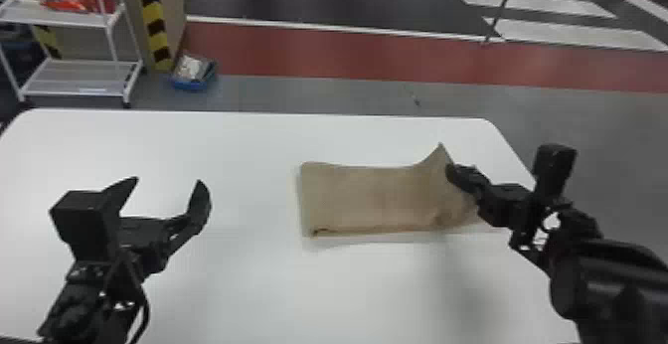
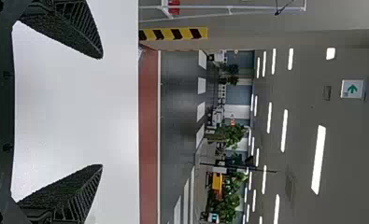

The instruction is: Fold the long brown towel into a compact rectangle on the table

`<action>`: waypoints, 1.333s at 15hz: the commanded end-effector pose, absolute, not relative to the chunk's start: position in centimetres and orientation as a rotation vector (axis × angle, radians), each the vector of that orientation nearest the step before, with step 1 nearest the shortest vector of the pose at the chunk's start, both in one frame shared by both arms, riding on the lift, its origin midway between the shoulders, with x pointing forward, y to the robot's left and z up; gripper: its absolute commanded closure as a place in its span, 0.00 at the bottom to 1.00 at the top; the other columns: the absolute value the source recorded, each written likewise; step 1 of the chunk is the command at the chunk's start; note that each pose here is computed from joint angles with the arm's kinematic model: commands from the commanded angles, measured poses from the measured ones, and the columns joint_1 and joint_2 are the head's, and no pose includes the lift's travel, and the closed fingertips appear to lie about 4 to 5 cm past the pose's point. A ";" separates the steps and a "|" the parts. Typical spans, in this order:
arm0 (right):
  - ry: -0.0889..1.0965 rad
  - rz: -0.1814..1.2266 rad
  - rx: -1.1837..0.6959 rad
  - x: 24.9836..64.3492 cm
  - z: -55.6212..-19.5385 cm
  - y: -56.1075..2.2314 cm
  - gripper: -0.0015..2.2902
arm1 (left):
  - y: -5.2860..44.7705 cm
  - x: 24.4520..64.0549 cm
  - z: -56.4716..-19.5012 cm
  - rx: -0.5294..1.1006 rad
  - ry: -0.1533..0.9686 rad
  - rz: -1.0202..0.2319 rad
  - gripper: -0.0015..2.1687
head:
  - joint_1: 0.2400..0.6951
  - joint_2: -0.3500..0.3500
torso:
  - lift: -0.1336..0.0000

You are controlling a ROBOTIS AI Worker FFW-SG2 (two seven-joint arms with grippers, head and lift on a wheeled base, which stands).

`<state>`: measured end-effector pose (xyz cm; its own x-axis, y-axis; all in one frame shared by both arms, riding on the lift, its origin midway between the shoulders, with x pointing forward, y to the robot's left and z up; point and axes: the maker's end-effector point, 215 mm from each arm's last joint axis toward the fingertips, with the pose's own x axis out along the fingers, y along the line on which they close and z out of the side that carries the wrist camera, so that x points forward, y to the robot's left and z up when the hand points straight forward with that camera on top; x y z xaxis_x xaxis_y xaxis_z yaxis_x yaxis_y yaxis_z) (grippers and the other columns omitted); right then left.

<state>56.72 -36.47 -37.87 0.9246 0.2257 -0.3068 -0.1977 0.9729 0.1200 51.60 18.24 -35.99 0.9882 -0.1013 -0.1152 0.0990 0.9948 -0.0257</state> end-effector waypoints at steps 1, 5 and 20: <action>0.330 0.175 0.094 56.1 -35.8 -39.6 0.65 | 18.6 51.5 -36.5 -0.008 0.132 -0.094 0.02 | 1.00 0.24 | 0.07; 0.392 0.156 0.059 56.5 -38.8 -41.6 0.65 | 18.6 51.2 -37.0 -0.016 0.142 -0.094 0.05 | 1.00 0.19 | 0.07; 0.334 0.165 0.005 59.5 -39.8 -44.4 0.65 | 18.3 50.9 -37.8 -0.015 0.151 -0.099 0.04 | 1.00 0.14 | 0.07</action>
<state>59.21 -44.49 -38.55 0.9361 0.1612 -0.3126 -0.1558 0.9869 0.0424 51.00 18.37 -37.56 0.9844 -0.0976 -0.1464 0.0953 0.9952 -0.0230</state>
